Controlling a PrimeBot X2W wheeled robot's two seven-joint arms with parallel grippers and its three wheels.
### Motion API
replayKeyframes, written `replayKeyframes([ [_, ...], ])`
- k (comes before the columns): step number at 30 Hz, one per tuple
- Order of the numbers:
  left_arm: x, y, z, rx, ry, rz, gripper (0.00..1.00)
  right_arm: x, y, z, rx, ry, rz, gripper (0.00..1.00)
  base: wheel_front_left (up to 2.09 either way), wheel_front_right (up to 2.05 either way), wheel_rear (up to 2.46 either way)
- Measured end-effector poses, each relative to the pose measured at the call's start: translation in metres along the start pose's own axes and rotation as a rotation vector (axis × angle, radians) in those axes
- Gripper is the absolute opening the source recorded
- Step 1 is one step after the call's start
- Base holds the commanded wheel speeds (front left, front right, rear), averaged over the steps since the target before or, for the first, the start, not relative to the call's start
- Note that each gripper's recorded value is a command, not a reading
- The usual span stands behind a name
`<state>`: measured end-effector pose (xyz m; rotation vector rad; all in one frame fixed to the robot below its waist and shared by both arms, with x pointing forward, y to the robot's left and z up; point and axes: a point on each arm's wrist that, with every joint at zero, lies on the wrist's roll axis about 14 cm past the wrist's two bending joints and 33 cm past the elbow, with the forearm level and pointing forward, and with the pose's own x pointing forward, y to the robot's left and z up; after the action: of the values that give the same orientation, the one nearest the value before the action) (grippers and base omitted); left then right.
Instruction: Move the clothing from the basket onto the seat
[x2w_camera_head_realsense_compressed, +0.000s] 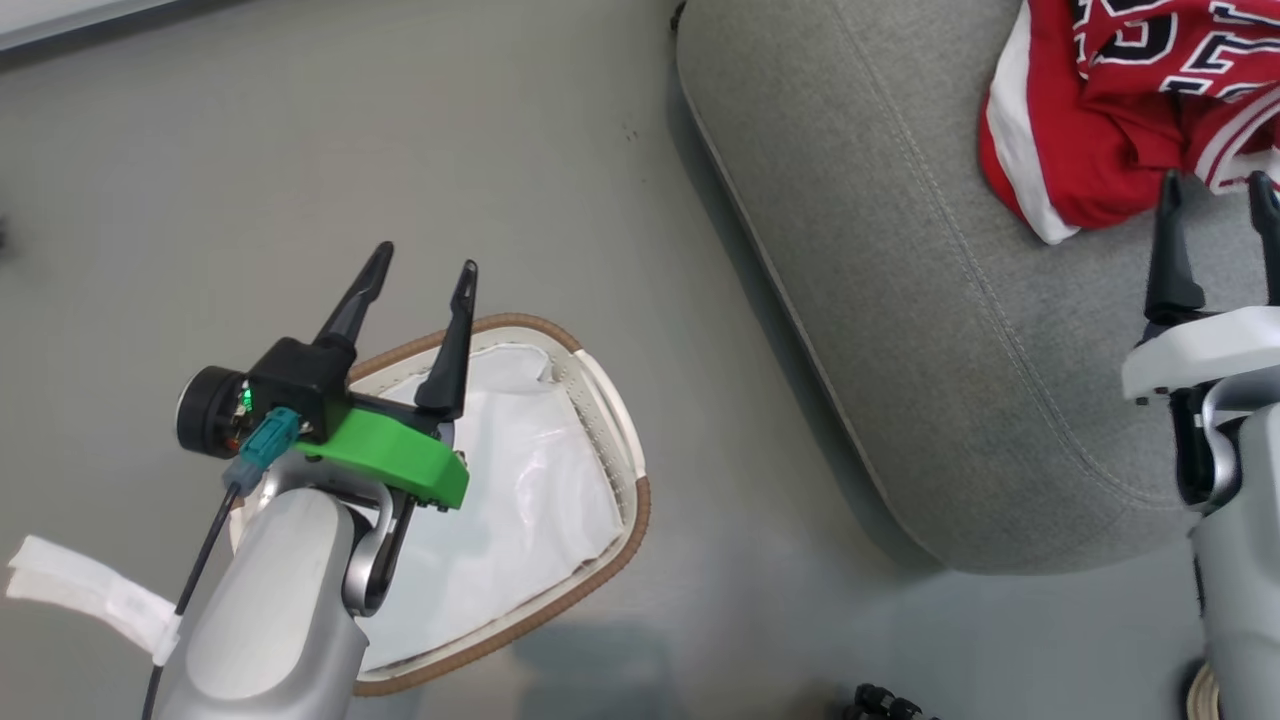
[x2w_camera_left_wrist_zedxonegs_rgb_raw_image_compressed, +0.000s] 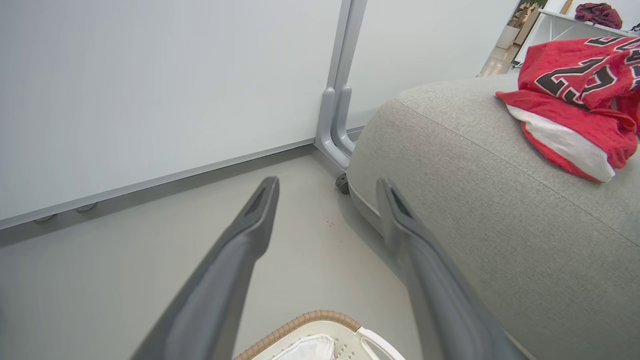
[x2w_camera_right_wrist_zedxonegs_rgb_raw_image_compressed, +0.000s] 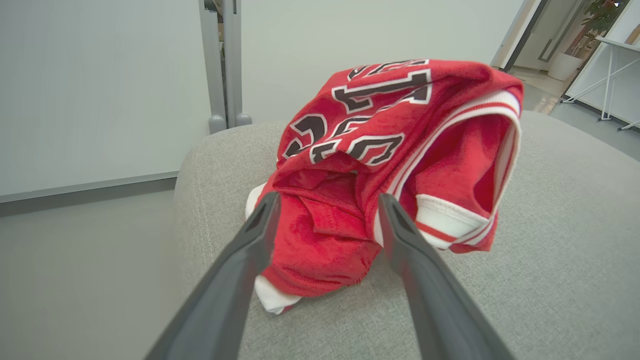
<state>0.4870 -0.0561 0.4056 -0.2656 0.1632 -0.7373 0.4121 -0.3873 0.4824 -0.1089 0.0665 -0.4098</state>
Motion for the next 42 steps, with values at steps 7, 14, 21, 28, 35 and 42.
replayKeyframes([
  [7, -0.028, 0.037, 0.024, 0.01, -0.058, 0.162, 1.0, 0.004, 0.083, 0.01, 0.094, -0.044, 0.184, 1.0, 0.0, 0.0, 0.0],
  [14, -0.067, 0.067, 0.039, 0.046, -0.077, 0.309, 1.0, 0.006, 0.156, 0.023, 0.132, -0.071, 0.356, 1.0, 0.0, 0.0, 0.0],
  [21, -0.112, 0.094, 0.051, 0.087, -0.083, 0.459, 1.0, -0.007, 0.206, 0.031, 0.177, -0.078, 0.474, 1.0, 0.0, 0.0, 0.0],
  [28, -0.156, 0.106, 0.063, 0.116, -0.1, 0.574, 1.0, -0.033, 0.218, 0.026, 0.207, -0.05, 0.51, 1.0, 0.0, 0.0, 0.0],
  [35, -0.188, 0.104, 0.068, 0.116, -0.117, 0.638, 1.0, -0.054, 0.222, 0.032, 0.221, -0.059, 0.535, 1.0, 0.0, 0.0, 0.0],
  [42, -0.206, 0.096, 0.063, 0.077, -0.12, 0.663, 1.0, -0.075, 0.219, 0.022, 0.234, -0.025, 0.543, 1.0, 0.0, 0.0, 0.0],
])
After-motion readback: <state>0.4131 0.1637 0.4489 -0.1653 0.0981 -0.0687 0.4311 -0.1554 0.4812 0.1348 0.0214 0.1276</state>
